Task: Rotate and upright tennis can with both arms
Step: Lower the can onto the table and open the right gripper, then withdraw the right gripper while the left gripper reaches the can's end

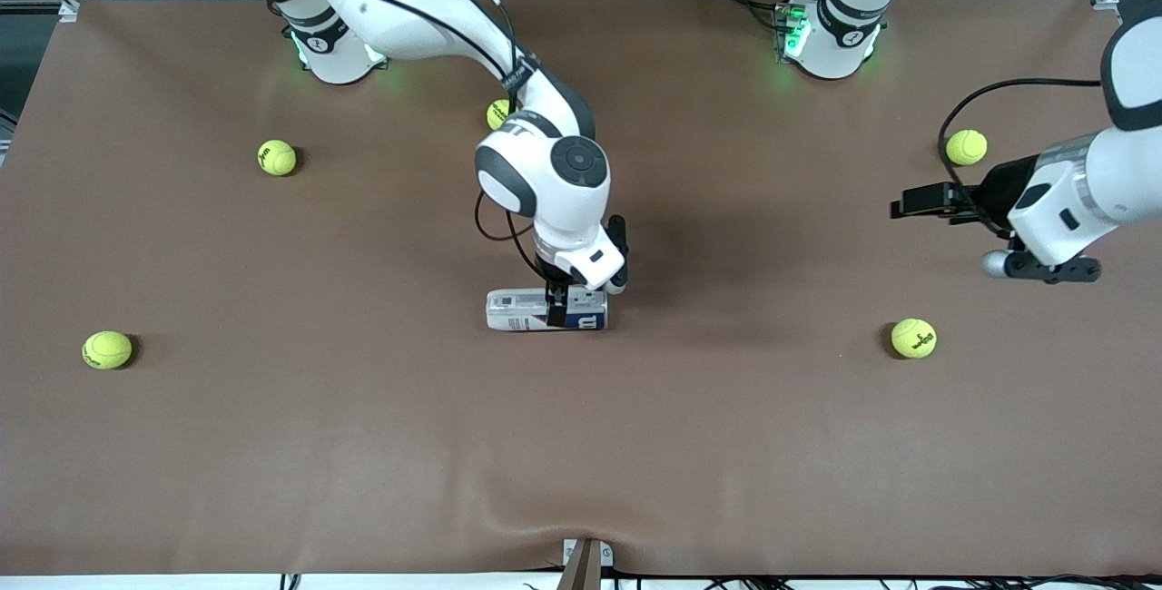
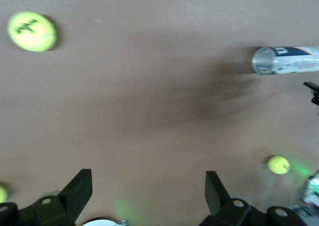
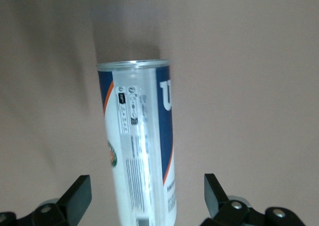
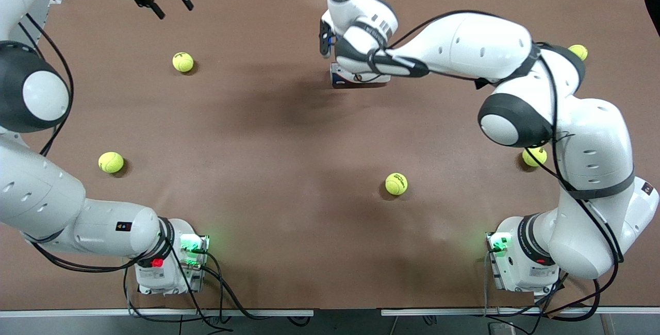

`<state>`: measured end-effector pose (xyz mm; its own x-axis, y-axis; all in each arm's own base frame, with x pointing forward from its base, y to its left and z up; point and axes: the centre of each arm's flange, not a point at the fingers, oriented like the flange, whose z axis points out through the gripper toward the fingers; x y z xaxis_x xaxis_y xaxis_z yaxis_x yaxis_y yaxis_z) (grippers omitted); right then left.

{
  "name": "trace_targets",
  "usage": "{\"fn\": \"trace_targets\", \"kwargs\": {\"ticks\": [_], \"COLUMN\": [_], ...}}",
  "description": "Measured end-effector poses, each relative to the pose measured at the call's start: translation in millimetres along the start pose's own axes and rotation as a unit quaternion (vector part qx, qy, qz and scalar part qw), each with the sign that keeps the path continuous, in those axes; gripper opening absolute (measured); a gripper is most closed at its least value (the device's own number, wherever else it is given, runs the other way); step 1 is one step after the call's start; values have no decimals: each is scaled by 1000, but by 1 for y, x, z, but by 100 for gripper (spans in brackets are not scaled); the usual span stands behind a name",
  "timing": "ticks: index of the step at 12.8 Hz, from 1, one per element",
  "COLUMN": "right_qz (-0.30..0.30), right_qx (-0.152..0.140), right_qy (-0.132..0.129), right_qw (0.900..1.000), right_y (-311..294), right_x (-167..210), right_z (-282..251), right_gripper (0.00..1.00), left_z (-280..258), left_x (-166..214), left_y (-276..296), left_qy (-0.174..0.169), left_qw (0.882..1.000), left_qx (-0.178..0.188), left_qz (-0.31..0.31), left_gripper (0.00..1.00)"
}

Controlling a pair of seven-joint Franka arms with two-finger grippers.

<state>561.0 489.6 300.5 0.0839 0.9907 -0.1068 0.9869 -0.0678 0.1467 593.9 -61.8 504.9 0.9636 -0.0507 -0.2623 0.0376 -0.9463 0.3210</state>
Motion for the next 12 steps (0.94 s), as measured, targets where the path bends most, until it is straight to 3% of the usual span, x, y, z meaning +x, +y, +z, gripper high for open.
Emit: {"fn": "trace_targets", "kwargs": {"ticks": [2,5,8,12], "right_qz": [64,194,306,427], "right_qx": [33,92,96,114], "right_qy": [12,20,16,-8], "right_qw": [997,976,947,897], "right_y": [30,81,119,148], "right_x": [-40,-132,-220,-362], "right_z": [-35,-81,-118,-157], "right_gripper": [100,100,100,100], "left_z": [20,50,83,134], "left_x": [12,28,47,72], "left_y": [3,12,16,59], "left_qy": [-18,-44,-60,-52], "left_qw": [999,994,987,979], "left_qx": [-40,-96,-147,-194], "left_qz": [-3,9,25,37], "left_gripper": [100,100,100,100]}}
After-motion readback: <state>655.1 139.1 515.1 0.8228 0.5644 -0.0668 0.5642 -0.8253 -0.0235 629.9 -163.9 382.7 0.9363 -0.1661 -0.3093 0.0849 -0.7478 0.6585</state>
